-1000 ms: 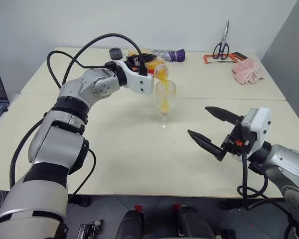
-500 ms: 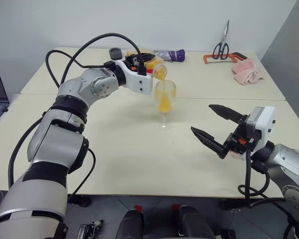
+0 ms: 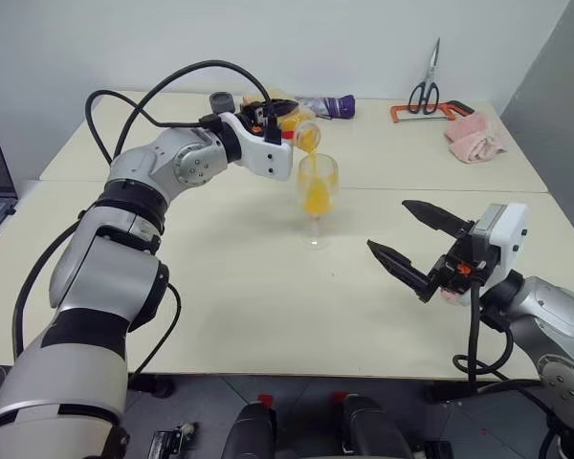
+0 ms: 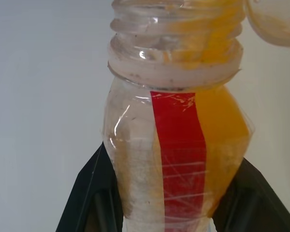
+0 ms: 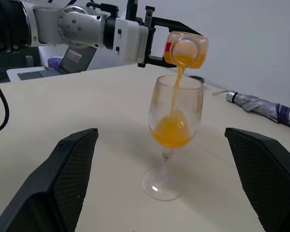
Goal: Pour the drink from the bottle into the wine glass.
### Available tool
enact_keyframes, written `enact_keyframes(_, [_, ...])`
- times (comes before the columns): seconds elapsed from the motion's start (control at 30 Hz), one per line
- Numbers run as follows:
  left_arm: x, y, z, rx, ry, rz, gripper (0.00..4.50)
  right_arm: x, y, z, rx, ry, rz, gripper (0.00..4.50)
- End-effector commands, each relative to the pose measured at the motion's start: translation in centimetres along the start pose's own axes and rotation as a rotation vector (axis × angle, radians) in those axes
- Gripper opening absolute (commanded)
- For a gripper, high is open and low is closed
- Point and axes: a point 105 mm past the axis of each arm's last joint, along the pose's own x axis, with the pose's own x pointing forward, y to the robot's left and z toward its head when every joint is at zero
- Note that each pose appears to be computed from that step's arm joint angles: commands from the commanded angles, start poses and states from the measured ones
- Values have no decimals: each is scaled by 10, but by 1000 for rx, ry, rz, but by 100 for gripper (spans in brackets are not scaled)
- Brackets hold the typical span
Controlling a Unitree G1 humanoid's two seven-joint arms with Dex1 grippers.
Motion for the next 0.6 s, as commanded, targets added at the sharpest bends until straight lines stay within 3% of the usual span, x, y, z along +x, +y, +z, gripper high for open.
enact_keyframes(0.03, [0, 29, 1, 40, -10, 77, 180, 2, 0, 11, -35, -49, -8, 450])
enact_keyframes(0.6, [1, 32, 3, 57, -14, 80, 180, 4, 3, 8, -25, -46, 1, 450])
